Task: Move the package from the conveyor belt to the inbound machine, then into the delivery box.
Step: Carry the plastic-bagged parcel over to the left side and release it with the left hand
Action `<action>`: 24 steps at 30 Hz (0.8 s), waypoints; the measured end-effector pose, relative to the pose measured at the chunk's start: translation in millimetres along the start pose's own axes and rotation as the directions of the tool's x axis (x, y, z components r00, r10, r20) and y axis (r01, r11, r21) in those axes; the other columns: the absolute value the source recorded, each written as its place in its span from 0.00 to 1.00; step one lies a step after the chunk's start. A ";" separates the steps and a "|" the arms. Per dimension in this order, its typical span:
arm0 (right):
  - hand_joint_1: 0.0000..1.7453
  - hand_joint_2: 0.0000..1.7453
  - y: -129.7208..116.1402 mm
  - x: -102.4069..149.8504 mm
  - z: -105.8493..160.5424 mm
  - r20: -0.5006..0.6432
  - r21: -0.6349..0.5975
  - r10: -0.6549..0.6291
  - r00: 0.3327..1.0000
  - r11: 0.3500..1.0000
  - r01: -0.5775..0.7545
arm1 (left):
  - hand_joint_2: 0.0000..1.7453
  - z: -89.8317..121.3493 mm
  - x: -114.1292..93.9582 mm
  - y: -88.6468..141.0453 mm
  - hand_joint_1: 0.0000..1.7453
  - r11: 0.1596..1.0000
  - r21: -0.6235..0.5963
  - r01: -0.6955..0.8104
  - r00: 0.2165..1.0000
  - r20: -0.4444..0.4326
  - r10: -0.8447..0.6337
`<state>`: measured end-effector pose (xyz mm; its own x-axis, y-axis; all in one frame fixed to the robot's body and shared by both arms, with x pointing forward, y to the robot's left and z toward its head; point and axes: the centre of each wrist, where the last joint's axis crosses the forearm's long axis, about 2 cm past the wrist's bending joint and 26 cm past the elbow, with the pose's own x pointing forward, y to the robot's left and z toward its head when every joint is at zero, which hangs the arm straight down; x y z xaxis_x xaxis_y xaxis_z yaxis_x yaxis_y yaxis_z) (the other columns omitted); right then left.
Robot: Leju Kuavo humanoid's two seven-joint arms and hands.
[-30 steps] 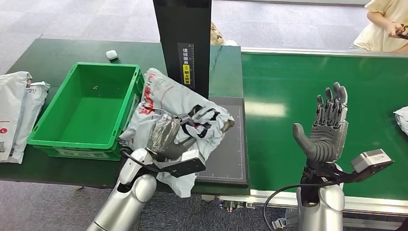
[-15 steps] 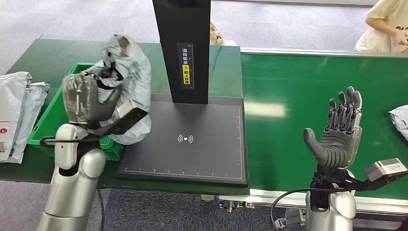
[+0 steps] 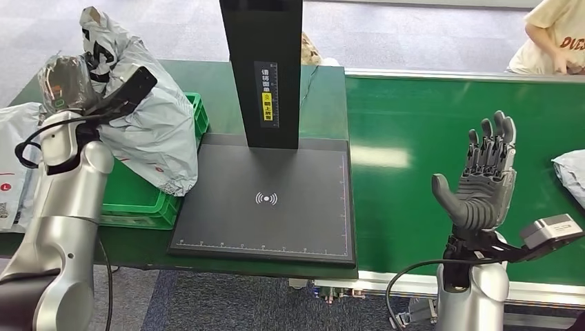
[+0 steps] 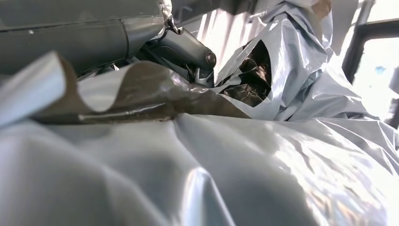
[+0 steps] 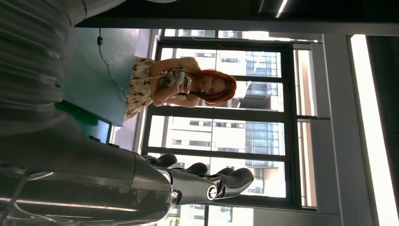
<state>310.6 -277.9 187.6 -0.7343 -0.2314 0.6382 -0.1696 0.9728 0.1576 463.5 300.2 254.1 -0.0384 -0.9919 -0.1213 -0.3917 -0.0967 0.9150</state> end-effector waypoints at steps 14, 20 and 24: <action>0.00 1.00 10.6 -13.8 -14.1 -0.022 0.030 -0.034 0.999 0.999 0.034 | 1.00 -27.5 -39.7 4.8 1.00 0.969 -0.232 0.082 0.934 -0.322 -0.156; 0.00 1.00 12.3 -17.1 -15.2 -0.031 0.034 -0.040 0.999 0.999 0.041 | 1.00 -28.3 -47.0 2.7 1.00 0.934 -0.341 0.104 0.917 -0.332 -0.223; 0.00 1.00 15.9 -22.0 -23.4 -0.033 0.047 -0.050 0.998 0.998 0.052 | 1.00 -23.0 -49.7 -7.5 1.00 0.807 -0.577 0.127 0.888 -0.296 -0.351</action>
<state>339.5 -257.5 193.7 -0.7026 -0.2803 0.6541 -0.2385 0.9587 0.1547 489.5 348.3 262.1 0.3754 -0.8716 -0.3154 0.2091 -0.2519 0.9449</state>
